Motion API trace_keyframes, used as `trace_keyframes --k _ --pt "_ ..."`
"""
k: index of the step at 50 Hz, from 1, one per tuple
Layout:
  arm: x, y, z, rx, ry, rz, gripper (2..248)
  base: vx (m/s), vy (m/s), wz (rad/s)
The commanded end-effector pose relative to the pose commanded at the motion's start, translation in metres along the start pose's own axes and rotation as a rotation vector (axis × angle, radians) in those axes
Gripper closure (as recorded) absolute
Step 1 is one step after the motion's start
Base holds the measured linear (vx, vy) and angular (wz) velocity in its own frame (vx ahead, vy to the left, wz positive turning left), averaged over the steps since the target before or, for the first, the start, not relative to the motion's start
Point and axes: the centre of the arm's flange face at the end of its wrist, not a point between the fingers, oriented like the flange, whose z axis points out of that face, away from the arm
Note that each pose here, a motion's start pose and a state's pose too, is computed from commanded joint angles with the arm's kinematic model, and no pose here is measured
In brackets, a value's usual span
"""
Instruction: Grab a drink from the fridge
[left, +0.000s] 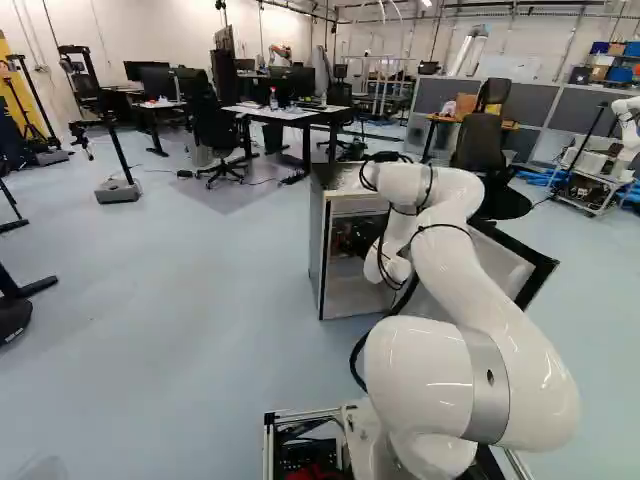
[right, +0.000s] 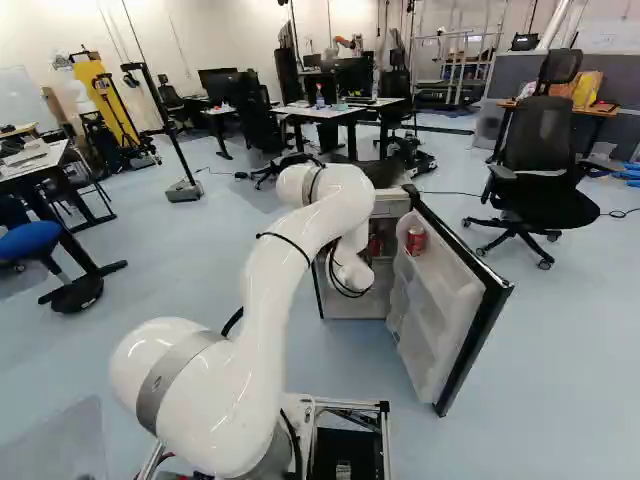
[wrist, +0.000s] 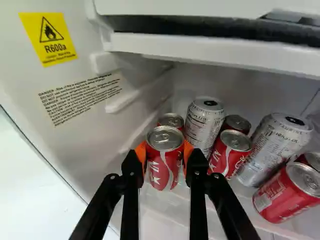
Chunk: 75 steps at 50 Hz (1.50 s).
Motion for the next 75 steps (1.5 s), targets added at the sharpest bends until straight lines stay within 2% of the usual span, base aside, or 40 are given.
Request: trace_keyframes --k 30,47,61,75 --pt "0.001 -0.019 -0.043 -0.014 -0.059 0.062 156 0.0 0.0 0.0" --pt "0.002 -0.023 -0.074 -0.144 -0.103 0.141 156 0.0 0.0 0.0" --pt "0.018 -0.028 -0.105 -0.265 -0.132 0.196 156 0.0 0.0 0.0" --pt "0.036 -0.038 -0.135 -0.36 -0.157 0.238 156 0.0 0.0 0.0"
